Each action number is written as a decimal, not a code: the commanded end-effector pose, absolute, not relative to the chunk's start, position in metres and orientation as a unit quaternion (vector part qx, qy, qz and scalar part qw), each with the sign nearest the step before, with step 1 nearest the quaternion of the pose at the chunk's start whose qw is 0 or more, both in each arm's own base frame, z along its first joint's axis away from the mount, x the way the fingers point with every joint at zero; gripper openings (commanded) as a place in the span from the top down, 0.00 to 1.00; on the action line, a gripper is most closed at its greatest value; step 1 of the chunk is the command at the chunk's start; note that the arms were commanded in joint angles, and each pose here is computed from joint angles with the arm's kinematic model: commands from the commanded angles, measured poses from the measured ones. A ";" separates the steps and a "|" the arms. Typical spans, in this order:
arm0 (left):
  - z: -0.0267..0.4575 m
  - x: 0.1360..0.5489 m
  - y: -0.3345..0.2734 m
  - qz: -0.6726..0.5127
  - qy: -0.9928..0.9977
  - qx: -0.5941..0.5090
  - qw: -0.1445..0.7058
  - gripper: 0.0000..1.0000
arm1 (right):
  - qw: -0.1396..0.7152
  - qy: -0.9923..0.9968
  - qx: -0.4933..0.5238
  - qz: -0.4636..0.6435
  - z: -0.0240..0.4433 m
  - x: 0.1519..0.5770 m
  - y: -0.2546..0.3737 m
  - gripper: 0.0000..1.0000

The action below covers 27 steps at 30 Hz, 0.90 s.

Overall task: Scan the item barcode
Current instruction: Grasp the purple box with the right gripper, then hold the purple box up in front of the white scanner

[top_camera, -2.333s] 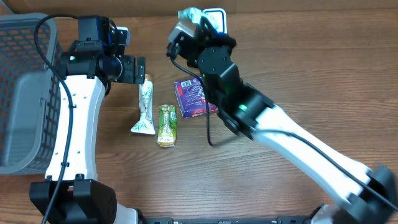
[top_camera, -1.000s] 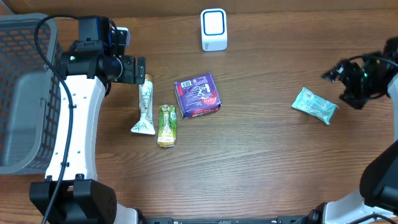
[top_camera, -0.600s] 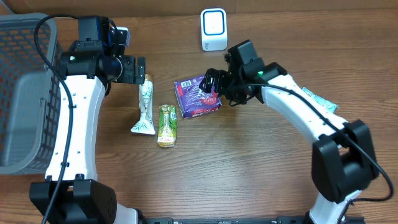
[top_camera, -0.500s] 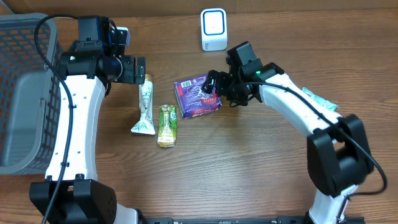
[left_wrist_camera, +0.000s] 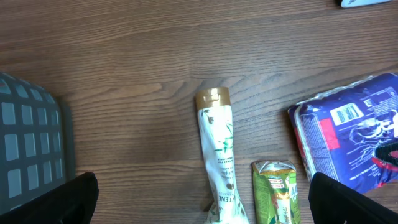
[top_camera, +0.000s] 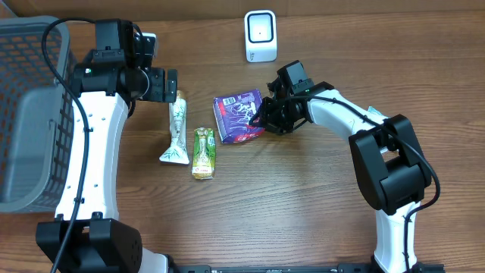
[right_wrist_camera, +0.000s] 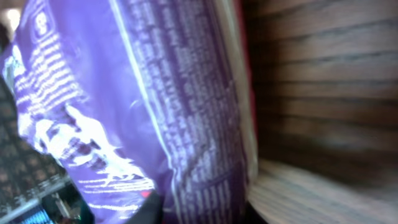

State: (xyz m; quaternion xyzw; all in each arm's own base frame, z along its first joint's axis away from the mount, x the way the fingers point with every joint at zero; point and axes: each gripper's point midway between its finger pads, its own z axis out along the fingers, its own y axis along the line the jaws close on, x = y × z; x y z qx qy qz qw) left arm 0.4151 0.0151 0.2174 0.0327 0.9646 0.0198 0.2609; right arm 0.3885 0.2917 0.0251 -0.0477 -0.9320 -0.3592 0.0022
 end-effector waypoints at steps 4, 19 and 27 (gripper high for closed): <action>0.229 0.414 0.017 0.019 0.961 0.022 0.276 0.01 | -0.004 -0.928 -0.012 -0.372 0.042 0.389 0.283 0.96; 0.229 0.414 0.017 0.019 0.961 0.022 0.276 0.00 | -0.350 -0.905 -0.049 -0.235 0.272 0.400 0.186 0.96; 0.229 0.414 0.017 0.019 0.961 0.022 0.276 0.00 | -0.398 -0.877 -0.053 -0.263 0.320 0.382 0.178 0.96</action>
